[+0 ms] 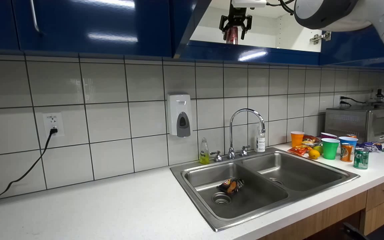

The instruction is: Take the soda can out of the sink and put it into the cupboard

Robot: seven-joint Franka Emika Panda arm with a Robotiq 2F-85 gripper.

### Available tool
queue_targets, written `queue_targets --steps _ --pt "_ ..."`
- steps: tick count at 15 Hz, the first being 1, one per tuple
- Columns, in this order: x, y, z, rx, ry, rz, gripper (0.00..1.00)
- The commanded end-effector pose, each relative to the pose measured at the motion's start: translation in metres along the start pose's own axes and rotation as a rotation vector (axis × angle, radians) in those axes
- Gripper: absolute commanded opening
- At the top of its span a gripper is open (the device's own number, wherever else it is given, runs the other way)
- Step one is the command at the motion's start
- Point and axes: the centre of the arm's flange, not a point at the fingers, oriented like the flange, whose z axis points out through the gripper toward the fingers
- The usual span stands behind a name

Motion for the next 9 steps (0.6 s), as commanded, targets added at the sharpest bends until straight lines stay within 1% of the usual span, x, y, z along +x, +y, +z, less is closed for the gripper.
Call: queue_targets --steps 1,5,9 --pt "0.009 -0.001 -0.018 0.040 -0.013 -0.030 1.00" --pt "-0.008 -0.005 -0.029 0.057 -0.023 -0.040 1.00" --pt "-0.026 -0.006 -0.043 0.057 -0.038 -0.048 1.00"
